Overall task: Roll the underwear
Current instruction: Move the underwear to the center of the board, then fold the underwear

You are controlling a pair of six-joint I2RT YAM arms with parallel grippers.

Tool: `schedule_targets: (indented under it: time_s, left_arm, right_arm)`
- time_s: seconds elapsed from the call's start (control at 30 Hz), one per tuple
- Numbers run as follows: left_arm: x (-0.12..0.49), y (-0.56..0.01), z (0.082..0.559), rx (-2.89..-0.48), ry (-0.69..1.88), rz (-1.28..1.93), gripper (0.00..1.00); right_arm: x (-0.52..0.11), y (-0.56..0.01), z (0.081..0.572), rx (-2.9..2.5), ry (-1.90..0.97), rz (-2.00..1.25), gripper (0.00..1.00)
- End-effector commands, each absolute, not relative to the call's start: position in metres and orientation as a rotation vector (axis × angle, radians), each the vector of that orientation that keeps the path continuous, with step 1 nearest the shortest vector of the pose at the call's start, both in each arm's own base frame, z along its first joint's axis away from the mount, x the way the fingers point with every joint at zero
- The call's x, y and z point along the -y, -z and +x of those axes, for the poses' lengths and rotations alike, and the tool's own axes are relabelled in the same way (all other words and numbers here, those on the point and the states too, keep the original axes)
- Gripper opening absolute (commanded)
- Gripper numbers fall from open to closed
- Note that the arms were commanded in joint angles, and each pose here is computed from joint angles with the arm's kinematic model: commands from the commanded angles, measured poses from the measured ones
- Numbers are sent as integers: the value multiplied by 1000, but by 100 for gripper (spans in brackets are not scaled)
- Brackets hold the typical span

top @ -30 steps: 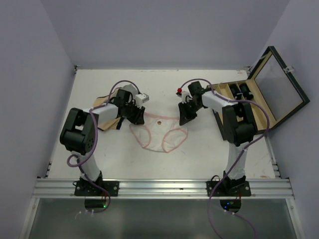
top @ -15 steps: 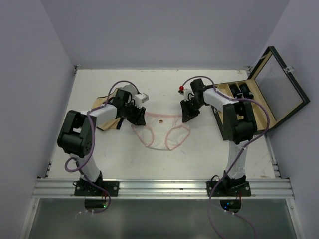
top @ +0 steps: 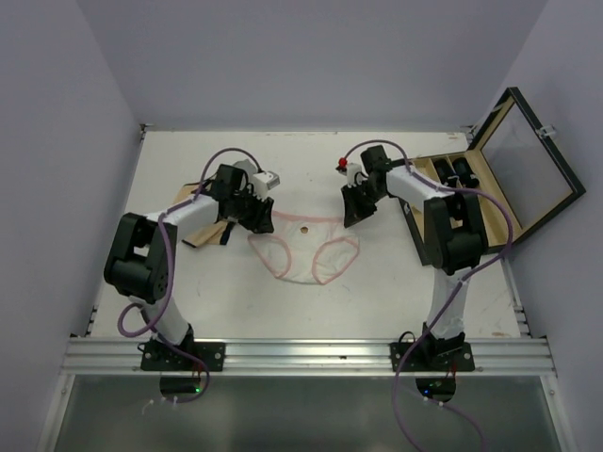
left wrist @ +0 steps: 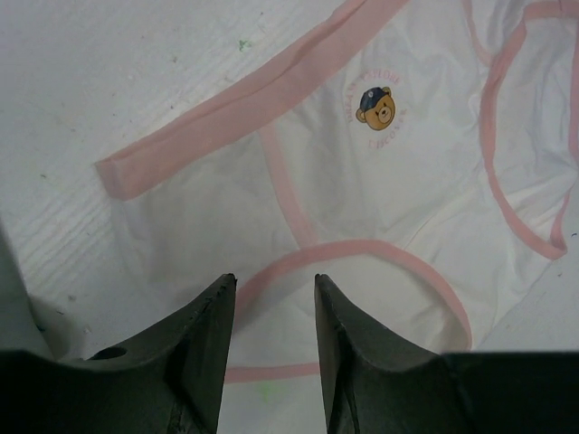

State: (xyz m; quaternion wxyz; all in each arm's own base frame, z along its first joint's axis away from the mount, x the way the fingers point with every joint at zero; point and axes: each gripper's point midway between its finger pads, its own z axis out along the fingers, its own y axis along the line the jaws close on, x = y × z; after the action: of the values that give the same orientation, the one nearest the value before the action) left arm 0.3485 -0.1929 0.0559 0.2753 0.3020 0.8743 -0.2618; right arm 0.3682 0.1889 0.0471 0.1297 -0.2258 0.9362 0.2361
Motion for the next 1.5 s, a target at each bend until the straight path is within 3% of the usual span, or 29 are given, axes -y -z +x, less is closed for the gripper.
schedule_targets:
  time_s: [0.0, 0.13, 0.37, 0.4, 0.43, 0.47, 0.53, 0.63, 0.73, 0.8, 0.93, 1.07, 1.23, 1.47]
  left_arm:
    - [194, -42, 344, -2415, 732, 788, 43]
    - [194, -27, 349, -2457, 713, 797, 42]
    - [215, -10, 398, -2446, 707, 877, 41]
    - [226, -10, 412, -2413, 714, 922, 41]
    - [235, -12, 415, -2389, 755, 952, 42]
    - [245, -8, 412, -2386, 802, 987, 44]
    - [263, -29, 423, -2291, 877, 1019, 47]
    - [271, -58, 430, -2204, 886, 1043, 50]
    - [265, -100, 423, -2124, 828, 1072, 50]
    - [250, -107, 380, -2145, 857, 1074, 50]
    - [245, -105, 339, -2172, 954, 1079, 49]
    - [236, -73, 291, -2280, 1086, 1072, 47]
    - [225, -38, 277, -2397, 1119, 1030, 45]
    - [218, -17, 296, -2450, 1089, 1031, 45]
  right_arm:
    - [-187, -28, 352, -2761, -711, -646, 1]
    - [-175, -9, 316, -2820, -697, -586, 0]
    - [-201, -33, 245, -2803, -907, -583, 0]
    - [-213, -47, 235, -2761, -1004, -625, 2]
    - [-221, -66, 230, -2703, -1051, -649, 15]
    - [-232, -81, 225, -2653, -1101, -684, 20]
    - [-245, -120, 234, -2531, -1170, -665, 26]
    - [-249, -153, 261, -2433, -1111, -650, 26]
    - [-240, -144, 289, -2435, -1007, -635, 24]
    - [-240, -105, 298, -2505, -992, -686, 15]
    - [-240, -74, 289, -2563, -1024, -687, 12]
    - [-237, -47, 273, -2639, -1071, -671, 9]
    - [-231, -20, 238, -2757, -1151, -581, 6]
    - [-260, -84, 190, -2535, -1456, -699, 19]
